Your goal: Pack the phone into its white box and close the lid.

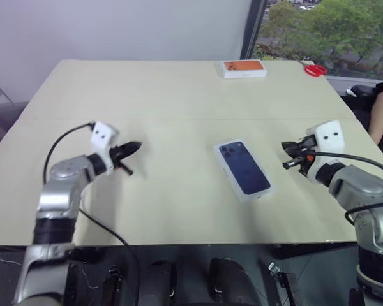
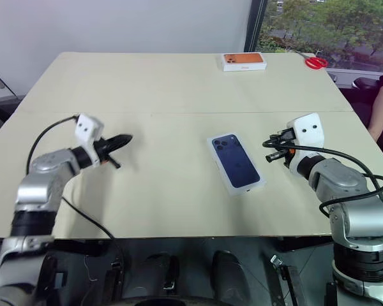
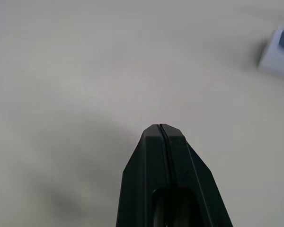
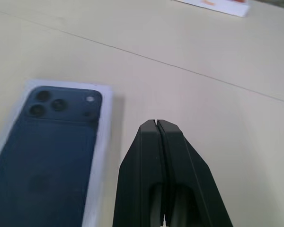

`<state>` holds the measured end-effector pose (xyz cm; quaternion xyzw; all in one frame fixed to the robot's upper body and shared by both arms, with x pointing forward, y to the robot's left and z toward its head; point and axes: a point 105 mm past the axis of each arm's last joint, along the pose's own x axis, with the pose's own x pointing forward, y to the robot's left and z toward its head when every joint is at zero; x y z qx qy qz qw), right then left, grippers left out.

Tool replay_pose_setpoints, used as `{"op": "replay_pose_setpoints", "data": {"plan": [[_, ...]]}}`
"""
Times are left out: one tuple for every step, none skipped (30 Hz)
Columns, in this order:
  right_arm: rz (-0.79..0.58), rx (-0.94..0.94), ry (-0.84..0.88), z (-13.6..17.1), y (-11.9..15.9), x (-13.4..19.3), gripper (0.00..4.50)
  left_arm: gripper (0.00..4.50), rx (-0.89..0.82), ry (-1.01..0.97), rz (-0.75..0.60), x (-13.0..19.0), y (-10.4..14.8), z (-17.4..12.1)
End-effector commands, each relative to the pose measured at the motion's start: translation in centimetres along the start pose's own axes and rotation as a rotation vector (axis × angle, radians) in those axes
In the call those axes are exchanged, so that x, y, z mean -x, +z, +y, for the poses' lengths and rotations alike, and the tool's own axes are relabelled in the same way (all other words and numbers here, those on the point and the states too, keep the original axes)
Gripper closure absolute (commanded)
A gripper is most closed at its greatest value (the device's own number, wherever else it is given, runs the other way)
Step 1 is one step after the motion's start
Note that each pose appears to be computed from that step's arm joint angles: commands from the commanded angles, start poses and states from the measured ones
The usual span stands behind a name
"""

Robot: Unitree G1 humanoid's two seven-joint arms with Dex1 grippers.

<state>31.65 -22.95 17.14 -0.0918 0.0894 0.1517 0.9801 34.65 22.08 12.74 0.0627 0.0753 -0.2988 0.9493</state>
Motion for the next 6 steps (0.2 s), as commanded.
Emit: {"op": "replay_pose_setpoints", "data": {"plan": [[-0.056, 0.004, 0.073, 0.4, 1.1, 0.4, 4.46, 4.50, -0.012, 0.048, -0.078, 1.9, 2.2, 0.8], [-0.056, 0.003, 0.087, 0.5, 1.1, 0.4, 4.46, 4.50, -0.002, 0.060, -0.079, 2.3, 2.1, 0.9], [-0.059, 0.002, 0.097, 0.5, 1.1, 0.4, 4.46, 4.50, 0.002, 0.070, -0.072, 2.6, 2.0, 1.0], [-0.060, -0.001, 0.103, 0.6, 1.1, 0.3, 4.46, 4.50, -0.003, 0.073, -0.059, 2.8, 1.8, 1.0], [-0.059, -0.005, 0.108, 0.6, 1.0, 0.3, 4.46, 4.50, -0.013, 0.076, -0.043, 3.1, 1.5, 1.0], [-0.057, -0.006, 0.110, 0.6, 0.9, 0.2, 4.46, 4.50, -0.021, 0.082, -0.031, 3.2, 1.3, 1.1]]}}
